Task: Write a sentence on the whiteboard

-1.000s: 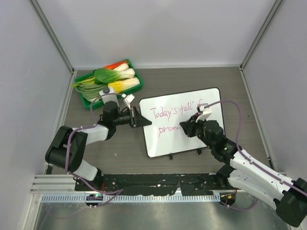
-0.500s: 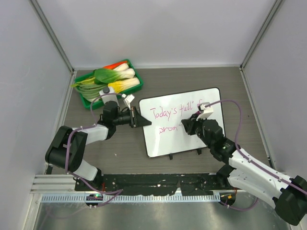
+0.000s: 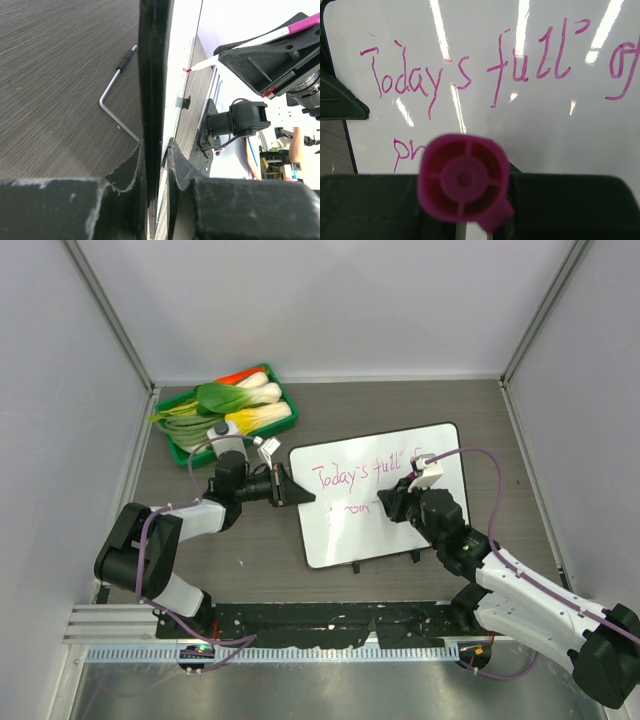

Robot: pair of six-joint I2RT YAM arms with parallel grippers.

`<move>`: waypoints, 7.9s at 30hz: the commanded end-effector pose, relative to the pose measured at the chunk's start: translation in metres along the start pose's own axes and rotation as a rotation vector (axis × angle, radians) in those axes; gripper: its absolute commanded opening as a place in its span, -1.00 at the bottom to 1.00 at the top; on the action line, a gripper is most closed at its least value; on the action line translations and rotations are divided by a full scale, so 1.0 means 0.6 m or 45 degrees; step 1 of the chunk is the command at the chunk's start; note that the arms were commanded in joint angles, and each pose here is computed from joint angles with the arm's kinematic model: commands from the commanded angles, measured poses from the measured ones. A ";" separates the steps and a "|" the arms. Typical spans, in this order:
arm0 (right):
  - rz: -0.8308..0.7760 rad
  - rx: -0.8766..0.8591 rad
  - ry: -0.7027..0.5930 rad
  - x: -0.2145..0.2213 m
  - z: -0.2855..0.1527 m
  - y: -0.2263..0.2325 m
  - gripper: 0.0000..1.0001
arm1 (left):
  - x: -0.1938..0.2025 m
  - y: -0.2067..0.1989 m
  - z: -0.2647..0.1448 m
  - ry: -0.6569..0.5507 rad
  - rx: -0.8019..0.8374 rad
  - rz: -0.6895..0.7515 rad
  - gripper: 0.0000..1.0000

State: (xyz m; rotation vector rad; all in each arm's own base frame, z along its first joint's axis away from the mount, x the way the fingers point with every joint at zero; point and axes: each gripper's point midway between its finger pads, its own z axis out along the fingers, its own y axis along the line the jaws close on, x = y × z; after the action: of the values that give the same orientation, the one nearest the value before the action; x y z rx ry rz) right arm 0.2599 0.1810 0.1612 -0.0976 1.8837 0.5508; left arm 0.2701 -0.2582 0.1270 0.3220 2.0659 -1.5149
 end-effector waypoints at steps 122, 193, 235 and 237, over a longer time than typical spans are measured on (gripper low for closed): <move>0.113 0.082 -0.008 -0.008 0.002 -0.014 -0.97 | 0.016 0.079 -0.002 0.013 -0.241 0.047 -1.00; 0.155 0.076 0.012 0.000 -0.010 -0.037 -0.98 | 0.016 0.079 -0.004 0.010 -0.246 0.053 -1.00; 0.131 0.100 0.098 0.016 -0.008 -0.049 -0.98 | 0.016 0.078 -0.004 0.012 -0.244 0.057 -1.00; 0.129 0.100 0.113 0.021 -0.009 -0.050 -0.98 | 0.017 0.079 -0.004 0.013 -0.245 0.056 -1.00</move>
State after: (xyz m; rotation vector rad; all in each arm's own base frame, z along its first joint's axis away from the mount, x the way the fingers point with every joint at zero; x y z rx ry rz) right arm 0.2639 0.1586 0.1537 0.0369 1.9640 0.5727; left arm 0.2685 -0.2573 0.1220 0.3319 2.0965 -1.5054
